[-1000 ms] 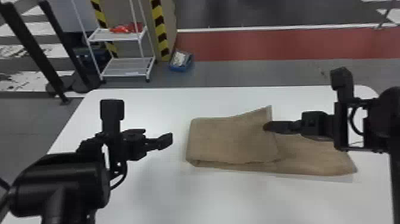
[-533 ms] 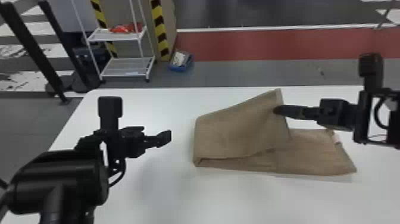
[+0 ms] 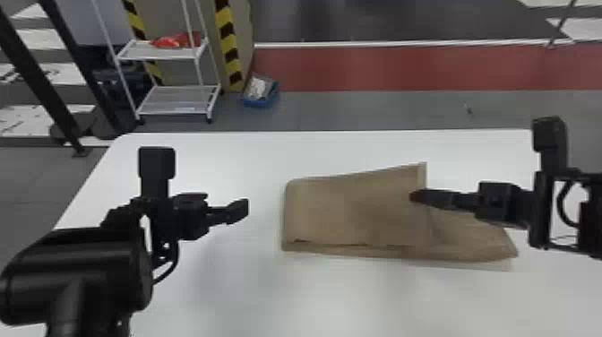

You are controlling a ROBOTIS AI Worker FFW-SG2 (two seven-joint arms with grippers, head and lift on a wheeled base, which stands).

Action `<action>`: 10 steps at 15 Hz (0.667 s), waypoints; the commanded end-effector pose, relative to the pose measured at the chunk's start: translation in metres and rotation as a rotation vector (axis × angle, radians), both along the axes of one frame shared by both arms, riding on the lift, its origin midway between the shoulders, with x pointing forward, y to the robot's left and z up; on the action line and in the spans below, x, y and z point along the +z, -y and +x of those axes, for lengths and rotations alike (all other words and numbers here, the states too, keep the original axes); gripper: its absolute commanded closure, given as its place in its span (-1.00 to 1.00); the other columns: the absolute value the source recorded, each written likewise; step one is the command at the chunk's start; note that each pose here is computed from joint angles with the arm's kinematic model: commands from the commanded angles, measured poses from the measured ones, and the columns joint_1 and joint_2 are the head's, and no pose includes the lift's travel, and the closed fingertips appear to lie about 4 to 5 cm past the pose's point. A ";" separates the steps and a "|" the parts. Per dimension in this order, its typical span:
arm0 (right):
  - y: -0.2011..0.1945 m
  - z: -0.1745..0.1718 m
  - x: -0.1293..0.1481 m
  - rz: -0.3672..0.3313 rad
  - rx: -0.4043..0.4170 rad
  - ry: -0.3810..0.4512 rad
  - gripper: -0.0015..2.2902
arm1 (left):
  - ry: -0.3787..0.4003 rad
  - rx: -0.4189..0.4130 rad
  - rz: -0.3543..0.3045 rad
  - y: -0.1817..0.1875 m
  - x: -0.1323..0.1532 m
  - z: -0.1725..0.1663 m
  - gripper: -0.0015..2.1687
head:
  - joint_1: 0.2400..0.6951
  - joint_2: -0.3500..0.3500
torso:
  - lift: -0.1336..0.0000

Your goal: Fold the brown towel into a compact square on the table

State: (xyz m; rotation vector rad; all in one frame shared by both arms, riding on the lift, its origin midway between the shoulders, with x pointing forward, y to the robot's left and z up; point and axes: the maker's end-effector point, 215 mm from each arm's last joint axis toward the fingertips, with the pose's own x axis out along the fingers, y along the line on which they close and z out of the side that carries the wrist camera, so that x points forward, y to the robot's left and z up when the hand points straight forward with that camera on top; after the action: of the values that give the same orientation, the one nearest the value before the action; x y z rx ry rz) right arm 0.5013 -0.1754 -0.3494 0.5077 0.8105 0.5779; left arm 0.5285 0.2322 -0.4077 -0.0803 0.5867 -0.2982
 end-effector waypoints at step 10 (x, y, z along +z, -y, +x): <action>0.048 -0.032 -0.010 0.030 -0.104 -0.004 0.45 | -0.004 -0.032 0.013 0.010 0.001 -0.002 -0.97 | 1.00 0.10 | -0.85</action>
State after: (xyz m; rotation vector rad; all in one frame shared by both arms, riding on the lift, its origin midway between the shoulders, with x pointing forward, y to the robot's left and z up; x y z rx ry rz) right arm 0.4781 -0.2154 -0.3472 0.5510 0.7554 0.5137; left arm 0.5263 0.2269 -0.4061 -0.0632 0.5903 -0.3187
